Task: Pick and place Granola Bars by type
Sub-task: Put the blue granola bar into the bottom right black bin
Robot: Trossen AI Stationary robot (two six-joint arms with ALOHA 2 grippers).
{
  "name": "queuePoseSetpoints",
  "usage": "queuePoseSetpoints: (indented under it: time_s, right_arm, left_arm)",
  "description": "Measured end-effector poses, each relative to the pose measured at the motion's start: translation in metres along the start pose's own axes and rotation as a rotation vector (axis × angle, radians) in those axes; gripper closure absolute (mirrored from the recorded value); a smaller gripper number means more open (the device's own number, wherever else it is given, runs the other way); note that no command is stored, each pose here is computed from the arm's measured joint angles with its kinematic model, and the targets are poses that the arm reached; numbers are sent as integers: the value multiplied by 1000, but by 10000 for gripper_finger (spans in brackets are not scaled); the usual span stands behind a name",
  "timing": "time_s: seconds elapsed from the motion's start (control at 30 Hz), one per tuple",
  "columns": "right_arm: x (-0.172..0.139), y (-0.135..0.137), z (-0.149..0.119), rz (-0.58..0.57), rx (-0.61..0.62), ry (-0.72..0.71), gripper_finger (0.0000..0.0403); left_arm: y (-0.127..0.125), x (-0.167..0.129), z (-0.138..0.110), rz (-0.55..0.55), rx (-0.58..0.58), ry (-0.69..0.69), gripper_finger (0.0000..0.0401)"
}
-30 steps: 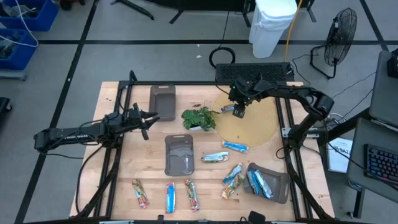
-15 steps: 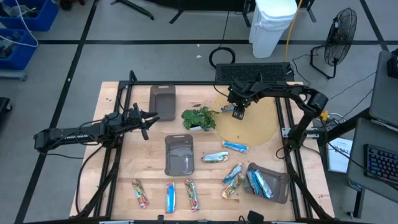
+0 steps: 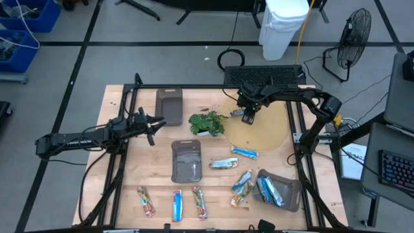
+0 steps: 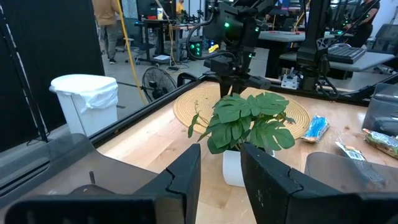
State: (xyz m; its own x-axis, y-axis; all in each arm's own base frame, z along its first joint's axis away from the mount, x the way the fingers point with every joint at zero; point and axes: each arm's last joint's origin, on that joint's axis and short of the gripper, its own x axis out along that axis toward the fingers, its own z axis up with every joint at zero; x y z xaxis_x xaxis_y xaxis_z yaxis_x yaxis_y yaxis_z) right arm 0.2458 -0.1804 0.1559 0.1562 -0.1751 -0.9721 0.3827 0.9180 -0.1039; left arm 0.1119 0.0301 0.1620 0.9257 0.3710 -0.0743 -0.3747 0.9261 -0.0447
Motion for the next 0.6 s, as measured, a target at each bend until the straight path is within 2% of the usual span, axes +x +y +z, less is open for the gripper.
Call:
queuePoseSetpoints:
  time_s: [0.1,0.17,0.6]
  right_arm:
    - [0,0,0,0,-9,1,369]
    - [0,0,0,1,-26,5,392]
    - [-13,13,0,6,-70,-12,400]
  left_arm:
    - [0,0,0,0,0,0,283]
    - [0,0,0,0,0,0,283]
    - [0,0,0,0,0,0,283]
